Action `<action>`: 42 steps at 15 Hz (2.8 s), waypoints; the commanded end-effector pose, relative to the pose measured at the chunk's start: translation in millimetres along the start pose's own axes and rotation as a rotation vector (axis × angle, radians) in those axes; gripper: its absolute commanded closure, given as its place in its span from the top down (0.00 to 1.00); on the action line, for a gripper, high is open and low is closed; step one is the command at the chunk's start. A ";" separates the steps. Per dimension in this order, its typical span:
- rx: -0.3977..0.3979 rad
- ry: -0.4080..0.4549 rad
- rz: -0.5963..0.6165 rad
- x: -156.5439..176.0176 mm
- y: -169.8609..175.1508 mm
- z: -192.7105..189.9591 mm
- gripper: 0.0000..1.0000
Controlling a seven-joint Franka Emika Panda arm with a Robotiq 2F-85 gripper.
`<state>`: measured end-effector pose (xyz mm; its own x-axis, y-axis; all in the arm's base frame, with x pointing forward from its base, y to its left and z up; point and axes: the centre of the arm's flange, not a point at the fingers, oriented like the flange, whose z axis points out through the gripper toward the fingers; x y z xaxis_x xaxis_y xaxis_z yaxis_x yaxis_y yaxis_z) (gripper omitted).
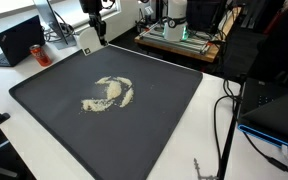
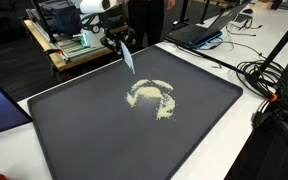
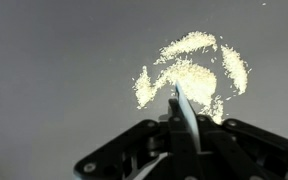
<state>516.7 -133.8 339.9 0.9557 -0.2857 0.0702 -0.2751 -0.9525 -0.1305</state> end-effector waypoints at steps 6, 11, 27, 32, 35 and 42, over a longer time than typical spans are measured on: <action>-0.164 -0.004 -0.143 31.2 -68.7 -20.0 0.01; -0.205 0.039 -0.257 53.1 -91.2 -31.5 0.01; -0.217 0.120 -0.769 100.3 -94.5 -13.2 0.04; -0.222 0.134 -0.831 109.7 -83.6 -6.3 0.01; -0.215 0.127 -0.996 133.0 -81.0 9.4 0.01; -0.198 0.171 -1.337 177.7 -66.1 60.4 0.01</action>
<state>680.2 -101.2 321.2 0.5898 0.7987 0.1194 0.7581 -0.5985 0.2590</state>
